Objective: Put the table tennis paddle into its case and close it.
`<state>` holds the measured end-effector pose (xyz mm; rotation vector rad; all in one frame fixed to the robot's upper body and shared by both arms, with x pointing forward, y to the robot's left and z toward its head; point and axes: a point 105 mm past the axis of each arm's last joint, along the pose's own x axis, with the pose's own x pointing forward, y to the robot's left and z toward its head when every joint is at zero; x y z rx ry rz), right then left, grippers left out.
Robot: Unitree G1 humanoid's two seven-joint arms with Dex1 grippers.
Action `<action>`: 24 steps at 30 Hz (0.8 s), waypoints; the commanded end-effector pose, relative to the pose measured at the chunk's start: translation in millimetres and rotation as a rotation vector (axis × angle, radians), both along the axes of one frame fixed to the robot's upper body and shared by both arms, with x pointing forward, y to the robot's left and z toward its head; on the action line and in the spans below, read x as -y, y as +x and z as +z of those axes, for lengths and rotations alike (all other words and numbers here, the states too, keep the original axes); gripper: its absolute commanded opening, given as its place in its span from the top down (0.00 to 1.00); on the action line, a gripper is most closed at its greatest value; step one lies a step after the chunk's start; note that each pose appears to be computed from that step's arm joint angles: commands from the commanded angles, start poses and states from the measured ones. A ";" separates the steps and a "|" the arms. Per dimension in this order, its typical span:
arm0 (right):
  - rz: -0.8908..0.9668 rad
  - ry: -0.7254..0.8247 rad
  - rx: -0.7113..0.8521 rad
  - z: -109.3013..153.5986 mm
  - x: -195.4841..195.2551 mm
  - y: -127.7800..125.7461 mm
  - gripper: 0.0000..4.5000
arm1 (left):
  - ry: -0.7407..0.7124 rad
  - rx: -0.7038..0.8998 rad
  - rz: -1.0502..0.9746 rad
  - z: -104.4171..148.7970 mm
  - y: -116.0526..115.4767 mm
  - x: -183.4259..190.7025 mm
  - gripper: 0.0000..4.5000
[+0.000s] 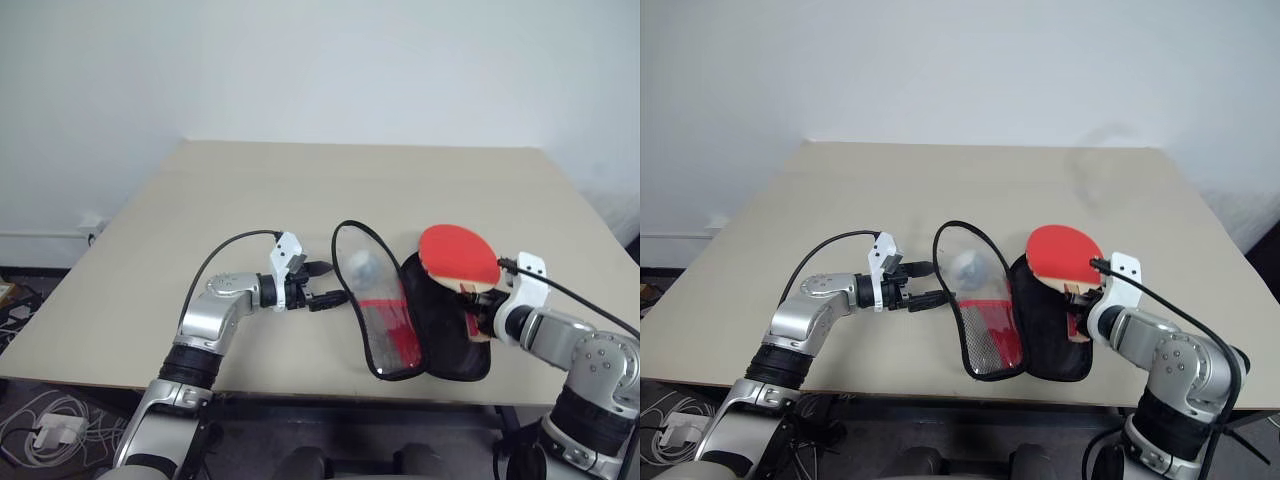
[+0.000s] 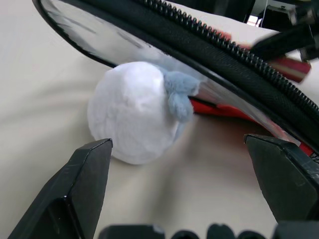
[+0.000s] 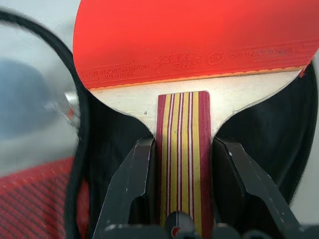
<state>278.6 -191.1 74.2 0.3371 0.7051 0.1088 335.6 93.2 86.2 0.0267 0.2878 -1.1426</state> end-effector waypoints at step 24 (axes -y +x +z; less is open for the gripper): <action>0.044 -0.055 -0.018 -8.4 -15.0 -22.5 0.65 | -0.011 0.066 -0.037 13.8 5.3 12.2 0.00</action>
